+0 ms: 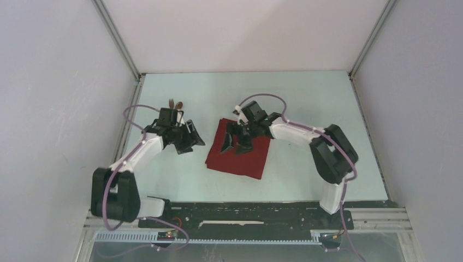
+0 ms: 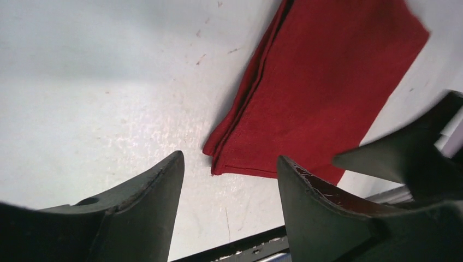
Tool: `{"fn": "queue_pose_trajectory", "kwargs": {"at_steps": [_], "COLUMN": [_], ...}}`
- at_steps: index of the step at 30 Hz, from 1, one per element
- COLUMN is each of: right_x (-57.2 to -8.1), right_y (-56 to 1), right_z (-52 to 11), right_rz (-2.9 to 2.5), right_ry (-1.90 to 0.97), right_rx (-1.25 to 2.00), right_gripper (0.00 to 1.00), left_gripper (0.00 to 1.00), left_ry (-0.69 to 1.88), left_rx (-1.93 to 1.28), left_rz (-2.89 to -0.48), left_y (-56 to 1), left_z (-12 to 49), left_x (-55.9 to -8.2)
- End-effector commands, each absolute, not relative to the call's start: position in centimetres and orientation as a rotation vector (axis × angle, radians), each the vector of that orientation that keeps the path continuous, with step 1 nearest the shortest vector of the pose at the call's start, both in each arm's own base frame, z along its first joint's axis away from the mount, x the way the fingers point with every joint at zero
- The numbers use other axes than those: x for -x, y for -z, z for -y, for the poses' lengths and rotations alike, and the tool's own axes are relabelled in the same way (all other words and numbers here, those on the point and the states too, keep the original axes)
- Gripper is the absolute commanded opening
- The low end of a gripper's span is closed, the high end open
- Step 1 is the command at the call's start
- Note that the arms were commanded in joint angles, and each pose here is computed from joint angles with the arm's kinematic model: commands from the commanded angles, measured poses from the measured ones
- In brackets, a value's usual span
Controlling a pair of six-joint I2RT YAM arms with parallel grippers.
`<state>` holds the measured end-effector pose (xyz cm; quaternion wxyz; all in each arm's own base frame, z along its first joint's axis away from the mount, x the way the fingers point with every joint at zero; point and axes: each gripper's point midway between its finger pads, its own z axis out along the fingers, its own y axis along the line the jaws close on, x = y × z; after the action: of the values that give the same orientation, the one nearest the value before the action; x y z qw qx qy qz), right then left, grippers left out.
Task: Fold the napkin into a case and place the utensils inside
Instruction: Smooth out the square-folded napkin at the center of the board.
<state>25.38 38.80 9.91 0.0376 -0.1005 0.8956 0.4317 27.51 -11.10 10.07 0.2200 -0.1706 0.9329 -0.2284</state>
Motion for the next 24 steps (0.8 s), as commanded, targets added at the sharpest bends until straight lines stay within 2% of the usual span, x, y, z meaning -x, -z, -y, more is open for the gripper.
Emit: {"fn": "queue_pose_trajectory", "kwargs": {"at_steps": [1, 5, 10, 15, 24], "right_x": [-23.0, -20.8, -18.2, -17.6, -18.3], "right_y": [-9.8, -8.3, -6.1, -3.9, -2.5], "right_z": [-30.6, -25.8, -24.1, -24.1, -25.5], "right_rz": [-2.856, -2.918, -2.936, -2.925, -2.854], "right_ry": [-0.975, -0.927, -0.989, -1.065, -1.242], "right_rx": [0.26, 0.031, -0.082, -0.15, -0.216], "right_gripper": [0.84, 0.82, 0.79, 0.74, 0.69], "left_gripper": [0.67, 0.63, 0.63, 0.61, 0.58], "left_ry": [0.68, 0.559, 0.429, 0.446, 0.442], "left_rx": [0.311, 0.234, 0.237, 0.242, 0.249], "left_rz": [-2.684, -2.762, -2.833, -2.899, -2.868], "left_y": [-9.3, -7.7, -5.0, -3.0, -3.6], "left_z": [14.1, 15.4, 14.6, 15.2, 15.0], "left_x": [-28.0, -28.7, -29.0, -29.2, -29.0]}}
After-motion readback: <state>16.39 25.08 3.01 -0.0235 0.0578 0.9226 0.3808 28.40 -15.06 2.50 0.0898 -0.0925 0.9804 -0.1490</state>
